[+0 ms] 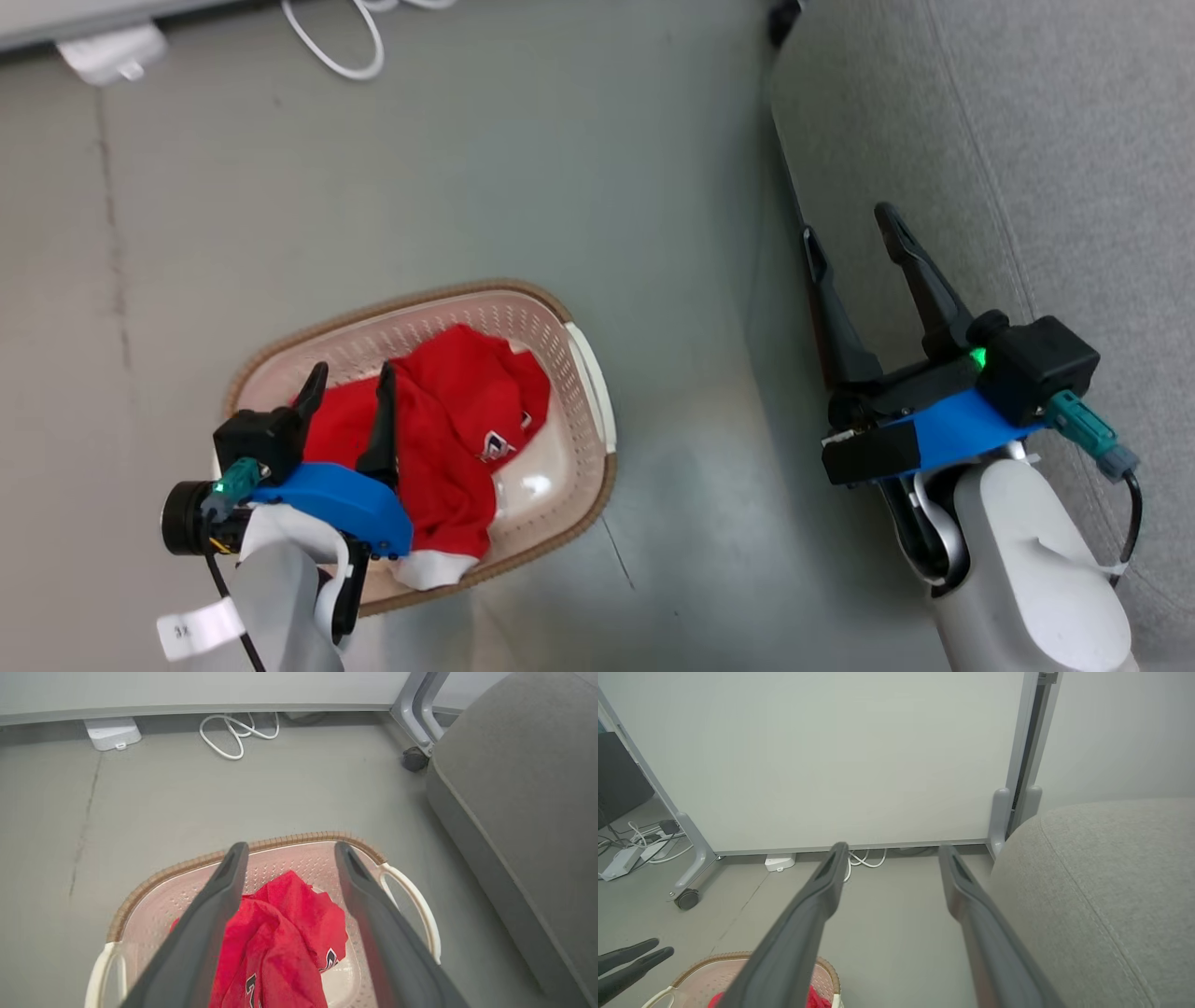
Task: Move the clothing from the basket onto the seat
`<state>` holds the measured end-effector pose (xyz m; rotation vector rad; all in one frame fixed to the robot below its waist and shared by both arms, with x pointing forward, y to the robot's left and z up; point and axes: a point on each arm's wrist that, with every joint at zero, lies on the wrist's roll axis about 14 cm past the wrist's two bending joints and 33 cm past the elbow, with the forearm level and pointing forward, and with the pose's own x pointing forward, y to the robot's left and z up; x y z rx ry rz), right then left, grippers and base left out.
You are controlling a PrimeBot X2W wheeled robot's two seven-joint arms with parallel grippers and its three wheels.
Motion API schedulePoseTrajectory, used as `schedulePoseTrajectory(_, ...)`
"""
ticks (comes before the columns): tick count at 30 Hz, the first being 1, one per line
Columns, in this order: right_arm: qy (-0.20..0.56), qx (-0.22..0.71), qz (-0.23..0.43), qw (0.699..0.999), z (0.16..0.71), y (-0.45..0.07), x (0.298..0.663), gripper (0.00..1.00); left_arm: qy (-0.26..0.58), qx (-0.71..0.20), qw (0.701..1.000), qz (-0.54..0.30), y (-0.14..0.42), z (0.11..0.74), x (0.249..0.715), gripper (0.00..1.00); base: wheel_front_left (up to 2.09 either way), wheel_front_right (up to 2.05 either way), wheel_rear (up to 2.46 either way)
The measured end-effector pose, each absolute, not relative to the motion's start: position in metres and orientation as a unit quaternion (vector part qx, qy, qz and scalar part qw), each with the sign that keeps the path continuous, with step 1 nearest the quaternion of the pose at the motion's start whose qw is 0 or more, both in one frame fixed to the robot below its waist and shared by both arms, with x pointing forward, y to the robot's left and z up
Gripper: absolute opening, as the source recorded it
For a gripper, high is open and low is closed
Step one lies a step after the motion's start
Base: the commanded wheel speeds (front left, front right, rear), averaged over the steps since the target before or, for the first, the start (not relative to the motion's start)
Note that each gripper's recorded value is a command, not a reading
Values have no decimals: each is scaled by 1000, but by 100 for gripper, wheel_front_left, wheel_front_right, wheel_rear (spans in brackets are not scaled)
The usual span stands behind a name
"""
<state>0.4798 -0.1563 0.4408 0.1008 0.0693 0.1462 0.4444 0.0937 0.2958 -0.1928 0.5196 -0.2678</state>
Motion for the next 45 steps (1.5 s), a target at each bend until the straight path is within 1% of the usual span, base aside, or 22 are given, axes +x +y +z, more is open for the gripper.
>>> schedulePoseTrajectory(8, 77, 50, 54, 994, 397, -173, 484, 100, 376, -96, 908, -154, 77, 209, 432, 100, 0, 0, 0)
schedulePoseTrajectory(14, 111, 47, 31, 992, 367, -189, 478, 100, 447, -82, 876, -161, 76, 159, 416, 100, 0, 0, 0)
schedulePoseTrajectory(19, 127, 46, 26, 990, 352, -194, 478, 100, 501, -80, 847, -158, 77, 127, 403, 100, 0, 0, 0)
schedulePoseTrajectory(22, 135, 44, 23, 990, 346, -197, 476, 100, 543, -68, 824, -147, 82, 110, 390, 100, 0, 0, 0)
schedulePoseTrajectory(27, 137, 44, 19, 989, 343, -200, 475, 100, 577, -72, 803, -132, 81, 97, 382, 100, 0, 0, 0)
schedulePoseTrajectory(28, 137, 44, 18, 989, 343, -201, 475, 100, 581, -71, 800, -132, 81, 96, 381, 40, 0, 0, 0)
schedulePoseTrajectory(29, 137, 44, 18, 989, 343, -201, 475, 100, 582, -70, 799, -132, 81, 96, 381, 0, 0, 0, 0)
schedulePoseTrajectory(45, 127, 41, 21, 991, 351, -199, 478, 100, 580, -82, 800, -132, 77, 103, 379, 0, 0, 0, 0)
